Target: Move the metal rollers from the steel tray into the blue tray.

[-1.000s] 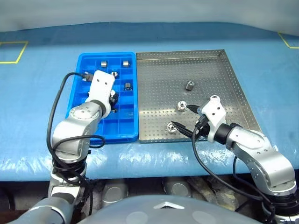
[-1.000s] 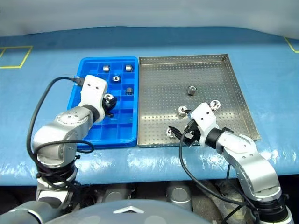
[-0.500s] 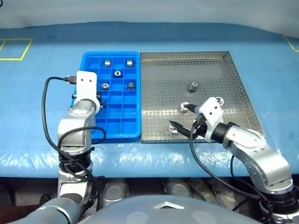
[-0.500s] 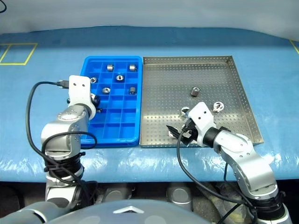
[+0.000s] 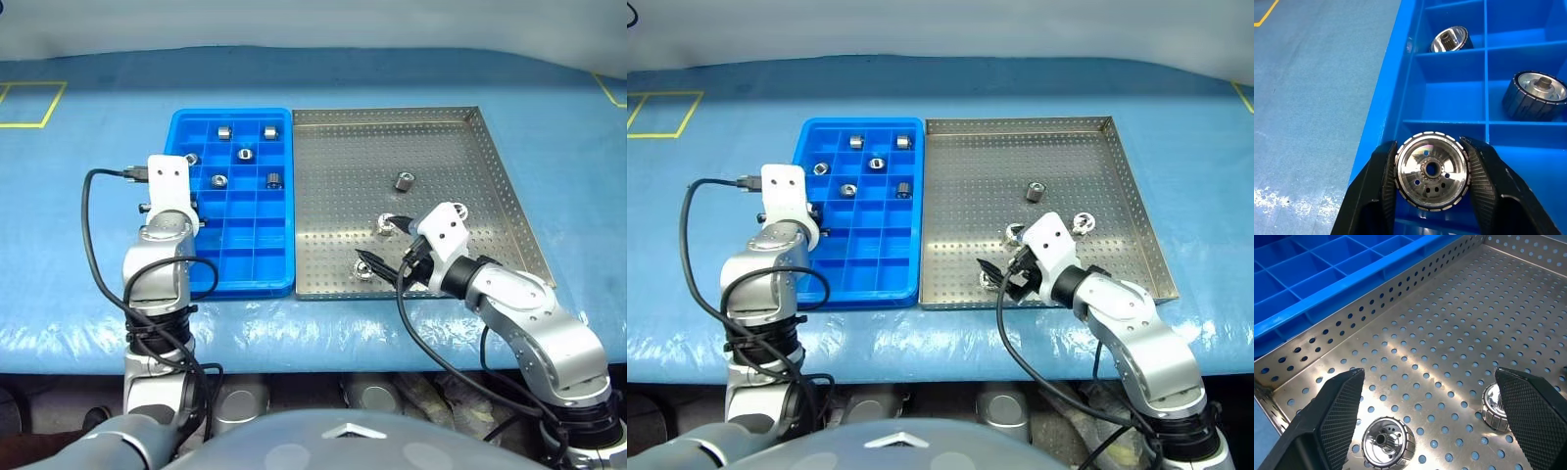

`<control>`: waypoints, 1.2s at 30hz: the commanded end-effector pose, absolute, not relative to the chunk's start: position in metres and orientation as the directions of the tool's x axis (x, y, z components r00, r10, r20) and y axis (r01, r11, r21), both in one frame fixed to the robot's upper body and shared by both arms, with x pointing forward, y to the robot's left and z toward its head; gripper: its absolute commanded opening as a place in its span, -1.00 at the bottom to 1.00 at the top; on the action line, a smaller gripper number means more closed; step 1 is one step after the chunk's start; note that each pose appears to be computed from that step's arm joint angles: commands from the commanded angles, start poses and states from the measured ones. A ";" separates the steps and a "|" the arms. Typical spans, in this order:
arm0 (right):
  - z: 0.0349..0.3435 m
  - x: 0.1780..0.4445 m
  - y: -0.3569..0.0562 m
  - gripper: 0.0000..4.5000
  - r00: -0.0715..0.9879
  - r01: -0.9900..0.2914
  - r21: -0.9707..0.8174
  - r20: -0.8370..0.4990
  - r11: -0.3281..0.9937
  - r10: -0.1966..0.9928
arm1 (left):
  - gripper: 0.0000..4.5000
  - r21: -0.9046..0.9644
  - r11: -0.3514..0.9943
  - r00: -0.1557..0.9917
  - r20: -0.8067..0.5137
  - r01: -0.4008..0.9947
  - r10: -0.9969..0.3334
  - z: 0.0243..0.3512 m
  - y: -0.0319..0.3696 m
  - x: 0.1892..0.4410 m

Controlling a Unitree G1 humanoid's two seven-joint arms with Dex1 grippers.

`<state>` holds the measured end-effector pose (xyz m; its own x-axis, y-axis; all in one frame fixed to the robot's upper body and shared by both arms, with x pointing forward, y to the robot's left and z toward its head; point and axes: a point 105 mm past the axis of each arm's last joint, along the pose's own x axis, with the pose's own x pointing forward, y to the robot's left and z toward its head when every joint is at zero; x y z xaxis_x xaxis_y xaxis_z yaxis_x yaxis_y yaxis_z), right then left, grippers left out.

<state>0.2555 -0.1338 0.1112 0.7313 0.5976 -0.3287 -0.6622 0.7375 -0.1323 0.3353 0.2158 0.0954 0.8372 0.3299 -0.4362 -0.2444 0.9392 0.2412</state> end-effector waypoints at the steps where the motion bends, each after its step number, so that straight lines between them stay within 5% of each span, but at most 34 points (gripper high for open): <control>1: 0.123 0.257 -0.133 1.00 0.751 -0.651 -0.172 -0.284 0.739 0.596 | 0.20 0.271 0.940 0.857 -0.411 -0.208 0.309 0.100 0.210 0.337; 5: 0.125 0.258 -0.132 1.00 0.753 -0.650 -0.165 -0.272 0.742 0.599 | 0.63 0.201 0.946 0.883 -0.350 -0.256 0.313 0.111 0.207 0.342; 9: 0.127 0.260 -0.133 1.00 0.768 -0.632 -0.164 -0.260 0.757 0.585 | 0.63 0.098 0.970 0.950 -0.201 -0.222 0.237 0.141 0.192 0.351; 13: 0.128 0.260 -0.139 1.00 0.784 -0.613 -0.178 -0.263 0.770 0.563 | 0.63 -0.042 0.972 0.972 -0.040 0.232 -0.233 0.176 0.112 0.349; 16: 0.126 0.258 -0.148 1.00 0.803 -0.584 -0.215 -0.291 0.782 0.520 | 0.63 -0.011 0.756 0.750 -0.114 0.655 -0.651 0.165 0.047 0.317; 18: 0.123 0.255 -0.155 1.00 0.811 -0.570 -0.244 -0.324 0.785 0.488 | 0.63 0.073 0.607 0.607 -0.208 0.791 -0.767 0.149 0.025 0.297; 23: 0.107 0.239 -0.175 1.00 0.792 -0.571 -0.362 -0.478 0.737 0.379 | 0.63 0.115 0.323 0.342 -0.376 0.939 -0.861 0.116 -0.003 0.264; 36: 0.114 0.231 -0.180 1.00 0.846 -0.486 -0.364 -0.423 0.795 0.324 | 0.63 0.152 0.335 0.363 -0.528 0.930 -0.768 0.083 -0.002 0.283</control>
<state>0.2310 -0.1817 0.1001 0.8184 0.3247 -0.4740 -0.5057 0.7987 -0.3261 0.2822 0.0033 0.0762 0.3629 -0.7524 -0.5497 0.9270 0.3518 0.1304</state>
